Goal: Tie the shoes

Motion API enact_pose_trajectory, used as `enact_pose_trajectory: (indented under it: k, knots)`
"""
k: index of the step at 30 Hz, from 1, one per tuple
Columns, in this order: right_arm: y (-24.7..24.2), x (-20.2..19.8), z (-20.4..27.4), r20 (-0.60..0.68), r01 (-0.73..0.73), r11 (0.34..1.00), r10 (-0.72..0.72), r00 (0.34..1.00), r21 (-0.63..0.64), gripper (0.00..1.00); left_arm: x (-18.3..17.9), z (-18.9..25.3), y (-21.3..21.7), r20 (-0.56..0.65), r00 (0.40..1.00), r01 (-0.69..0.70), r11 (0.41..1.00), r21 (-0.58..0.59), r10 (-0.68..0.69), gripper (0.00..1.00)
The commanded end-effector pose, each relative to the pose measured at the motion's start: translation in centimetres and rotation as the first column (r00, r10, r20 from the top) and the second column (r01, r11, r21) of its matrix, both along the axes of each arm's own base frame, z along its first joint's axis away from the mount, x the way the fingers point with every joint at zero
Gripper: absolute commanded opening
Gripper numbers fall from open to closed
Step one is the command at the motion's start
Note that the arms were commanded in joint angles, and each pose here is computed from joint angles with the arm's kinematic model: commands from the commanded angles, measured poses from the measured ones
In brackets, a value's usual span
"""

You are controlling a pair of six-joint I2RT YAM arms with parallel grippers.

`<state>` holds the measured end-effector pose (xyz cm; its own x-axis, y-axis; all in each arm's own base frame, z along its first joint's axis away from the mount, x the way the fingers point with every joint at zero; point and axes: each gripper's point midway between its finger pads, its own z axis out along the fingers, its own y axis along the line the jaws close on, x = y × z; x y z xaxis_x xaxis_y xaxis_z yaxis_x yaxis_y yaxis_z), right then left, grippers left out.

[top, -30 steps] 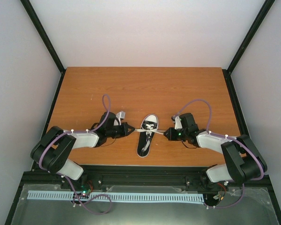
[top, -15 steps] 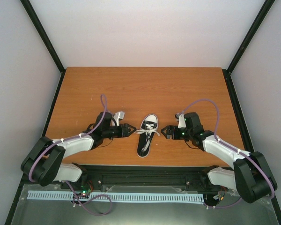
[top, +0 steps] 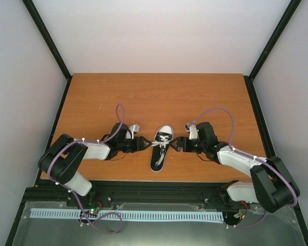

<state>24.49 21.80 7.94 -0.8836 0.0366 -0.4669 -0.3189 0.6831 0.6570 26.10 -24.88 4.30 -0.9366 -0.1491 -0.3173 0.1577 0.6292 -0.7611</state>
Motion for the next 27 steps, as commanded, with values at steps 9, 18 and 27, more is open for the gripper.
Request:
enact_pose_trajectory:
  k: [9, 18, 27]
  knots:
    - [1.5, 0.6, -1.6, 0.046, -0.035, 0.999, 0.035, 0.998, 0.010, 0.85, 2.3, 1.5, -1.8, 0.050, 0.999, 0.017, 0.996, -0.085, -0.013, 0.45]
    - [1.0, 0.8, -3.6, 0.070, -0.057, 0.996, 0.062, 0.996, -0.067, 0.64, 2.5, 1.1, -1.9, 0.037, 0.999, 0.014, 0.997, -0.081, -0.011, 0.20]
    - [0.0, 1.7, -4.6, 0.078, -0.004, 0.991, 0.015, 0.997, -0.136, 0.22, 2.7, 0.9, -1.5, 0.028, 0.999, -0.017, 0.998, -0.066, 0.019, 0.01]
